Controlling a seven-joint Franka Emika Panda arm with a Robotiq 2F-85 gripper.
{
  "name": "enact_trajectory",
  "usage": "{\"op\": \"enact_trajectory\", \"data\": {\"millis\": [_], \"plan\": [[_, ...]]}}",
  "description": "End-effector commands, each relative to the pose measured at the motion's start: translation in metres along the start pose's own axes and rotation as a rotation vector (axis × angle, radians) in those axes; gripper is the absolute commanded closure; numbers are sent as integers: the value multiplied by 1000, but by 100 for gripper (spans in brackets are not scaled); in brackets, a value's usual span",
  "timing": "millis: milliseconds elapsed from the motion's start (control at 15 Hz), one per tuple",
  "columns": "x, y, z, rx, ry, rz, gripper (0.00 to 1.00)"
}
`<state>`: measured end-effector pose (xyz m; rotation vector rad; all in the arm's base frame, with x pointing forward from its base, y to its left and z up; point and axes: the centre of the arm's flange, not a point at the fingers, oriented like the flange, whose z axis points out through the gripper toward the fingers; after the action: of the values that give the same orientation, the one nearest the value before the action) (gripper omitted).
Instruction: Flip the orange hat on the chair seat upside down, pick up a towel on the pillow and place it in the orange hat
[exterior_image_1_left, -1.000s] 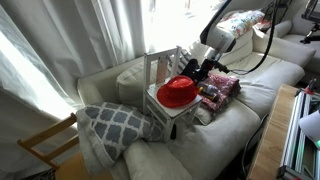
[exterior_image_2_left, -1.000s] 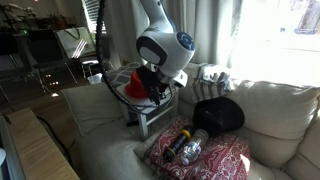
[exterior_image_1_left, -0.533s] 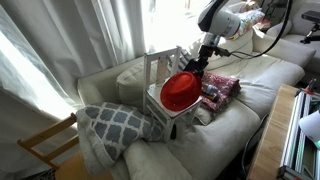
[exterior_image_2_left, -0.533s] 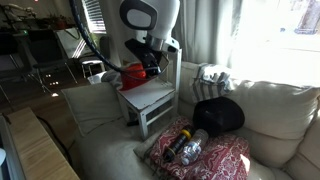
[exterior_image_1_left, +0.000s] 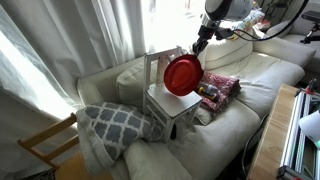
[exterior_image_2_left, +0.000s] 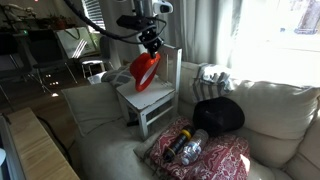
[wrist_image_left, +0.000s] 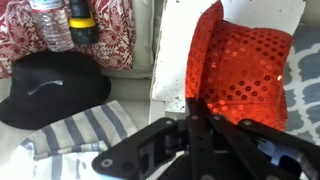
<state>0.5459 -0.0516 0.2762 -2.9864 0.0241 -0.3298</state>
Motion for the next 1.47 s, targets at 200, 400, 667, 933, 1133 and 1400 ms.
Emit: {"op": "enact_trajectory", "data": {"millis": [200, 400, 667, 933, 1133, 1400], "plan": [[-4, -7, -11, -47, 13, -22, 98], [-4, -7, -11, -48, 11, -25, 98], [-4, -40, -25, -106, 13, -146, 99], [-5, -84, -34, -299, 28, -272, 99], [-4, -107, -35, -419, 50, -303, 99], [-6, -130, -17, -603, 35, -300, 99]]}}
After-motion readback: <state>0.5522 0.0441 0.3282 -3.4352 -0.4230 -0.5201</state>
